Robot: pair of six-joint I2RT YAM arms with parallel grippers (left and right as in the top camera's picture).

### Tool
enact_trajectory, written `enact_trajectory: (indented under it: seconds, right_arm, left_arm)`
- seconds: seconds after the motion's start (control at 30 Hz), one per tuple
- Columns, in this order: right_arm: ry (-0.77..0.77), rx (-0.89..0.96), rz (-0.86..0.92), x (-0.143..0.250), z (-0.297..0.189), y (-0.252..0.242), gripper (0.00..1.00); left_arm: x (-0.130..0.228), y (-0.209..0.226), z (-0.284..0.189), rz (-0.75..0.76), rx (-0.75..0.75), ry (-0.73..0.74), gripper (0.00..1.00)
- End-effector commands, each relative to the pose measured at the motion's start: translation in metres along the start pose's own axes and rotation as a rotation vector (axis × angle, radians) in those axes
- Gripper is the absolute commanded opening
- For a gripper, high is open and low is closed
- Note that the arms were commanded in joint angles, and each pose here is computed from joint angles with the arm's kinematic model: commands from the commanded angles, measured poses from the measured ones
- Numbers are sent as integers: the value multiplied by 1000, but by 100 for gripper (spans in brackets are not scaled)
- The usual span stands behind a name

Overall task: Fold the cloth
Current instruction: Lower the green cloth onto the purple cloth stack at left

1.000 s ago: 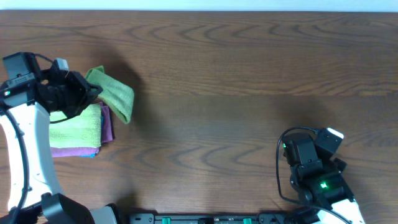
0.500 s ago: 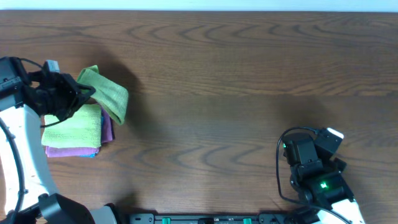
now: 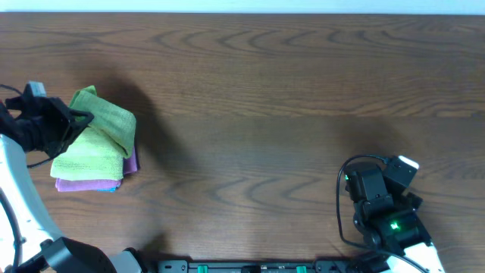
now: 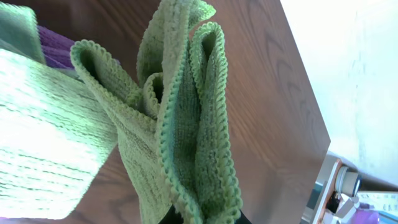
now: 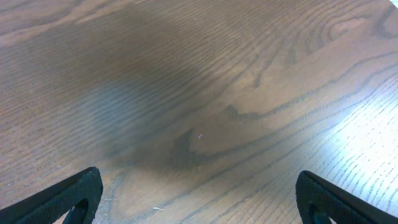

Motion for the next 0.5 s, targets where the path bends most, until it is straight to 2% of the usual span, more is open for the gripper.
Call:
enact_trajectory:
  seconds: [0.0, 0.47]
  right_arm:
    - [-9, 22, 20, -1, 1, -4, 99]
    - [-9, 22, 20, -1, 1, -4, 99]
  left_arm:
    - [-4, -5, -11, 47, 16, -35, 6]
    - [-14, 11, -18, 20, -39, -77, 6]
Point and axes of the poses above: each gripper's point midway between its finger pads, its own z axis out along the fingers, its own y axis along the line the jaws close on, x = y × z, the point moved 2 cm from there along -z, back along the fingers, and after that the axes turned 12 degrees about -z, right-handed, at the moved point
